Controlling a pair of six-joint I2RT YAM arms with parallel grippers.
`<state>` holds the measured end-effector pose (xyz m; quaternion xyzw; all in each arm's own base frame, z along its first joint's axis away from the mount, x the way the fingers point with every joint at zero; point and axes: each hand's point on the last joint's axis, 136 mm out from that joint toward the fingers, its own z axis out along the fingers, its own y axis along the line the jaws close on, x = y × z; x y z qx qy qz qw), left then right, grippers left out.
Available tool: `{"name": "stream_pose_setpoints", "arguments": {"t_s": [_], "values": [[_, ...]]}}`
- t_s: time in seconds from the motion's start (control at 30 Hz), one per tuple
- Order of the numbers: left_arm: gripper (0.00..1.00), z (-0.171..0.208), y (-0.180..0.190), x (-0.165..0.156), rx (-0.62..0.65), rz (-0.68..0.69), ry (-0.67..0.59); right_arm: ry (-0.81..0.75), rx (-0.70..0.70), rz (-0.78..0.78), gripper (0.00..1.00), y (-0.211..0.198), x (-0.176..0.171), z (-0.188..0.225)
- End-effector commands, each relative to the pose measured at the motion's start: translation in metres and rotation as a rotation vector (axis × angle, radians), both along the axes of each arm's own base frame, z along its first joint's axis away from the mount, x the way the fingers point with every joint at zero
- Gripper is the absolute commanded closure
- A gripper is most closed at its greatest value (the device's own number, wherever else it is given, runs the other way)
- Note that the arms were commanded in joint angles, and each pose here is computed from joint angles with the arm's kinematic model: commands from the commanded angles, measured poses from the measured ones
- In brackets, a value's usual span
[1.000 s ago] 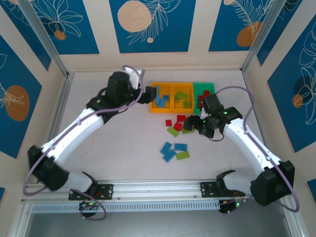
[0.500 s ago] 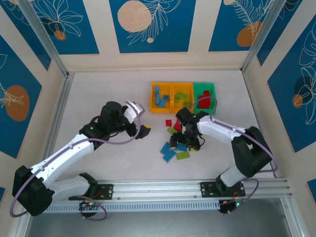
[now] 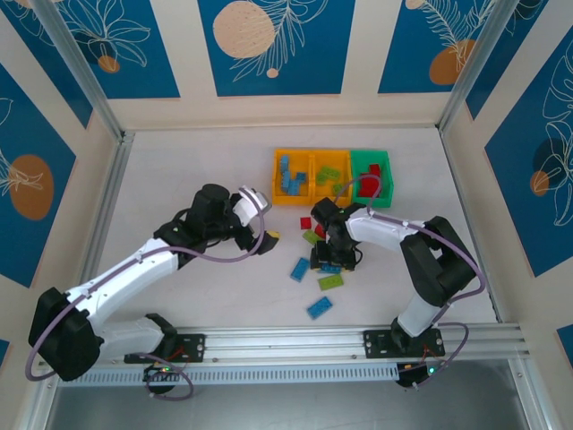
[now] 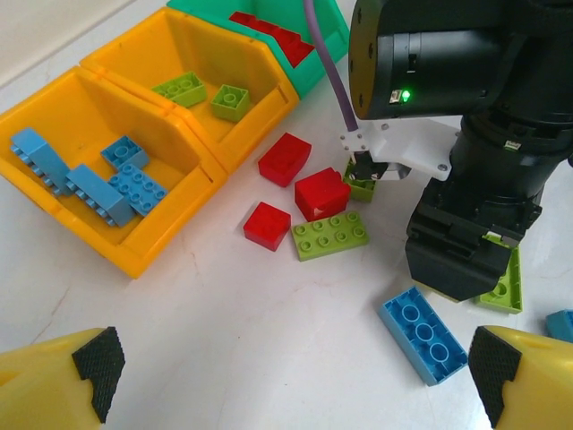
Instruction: Sort the legos into containers by color
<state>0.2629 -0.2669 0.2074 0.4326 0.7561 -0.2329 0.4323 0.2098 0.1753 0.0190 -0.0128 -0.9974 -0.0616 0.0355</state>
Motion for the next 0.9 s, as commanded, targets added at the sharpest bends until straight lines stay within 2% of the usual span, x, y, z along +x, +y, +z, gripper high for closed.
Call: {"name": "stream_pose_setpoints", "arguments": {"t_s": [0.0, 0.13, 0.33, 0.47, 0.67, 0.73, 0.87], "values": [[0.0, 0.015, -0.008, -0.001, -0.019, -0.034, -0.037, -0.033, -0.055, -0.012, 0.42, -0.01, 0.005, 0.0], [0.0, 0.017, -0.004, -0.001, -0.031, -0.006, -0.057, -0.131, 0.02, -0.059, 0.53, -0.007, 0.016, 0.036], [0.0, 0.025, 0.002, -0.002, -0.049, 0.027, -0.069, -0.442, 0.157, -0.001, 0.53, 0.013, 0.064, 0.117], [0.0, 0.026, 0.003, -0.001, -0.051, 0.037, -0.072, -0.57, 0.165, 0.025, 0.52, 0.03, 0.126, 0.14], [0.0, 0.025, 0.007, -0.003, -0.051, 0.064, -0.046, -0.603, 0.098, 0.075, 0.53, 0.062, 0.22, 0.13], [0.0, 0.026, 0.009, -0.003, -0.047, 0.075, -0.044, -0.6, 0.086, 0.093, 0.49, 0.071, 0.243, 0.124], [0.0, 0.027, 0.013, -0.005, -0.048, 0.094, -0.036, -0.565, 0.066, 0.089, 0.23, 0.079, 0.271, 0.119]]}}
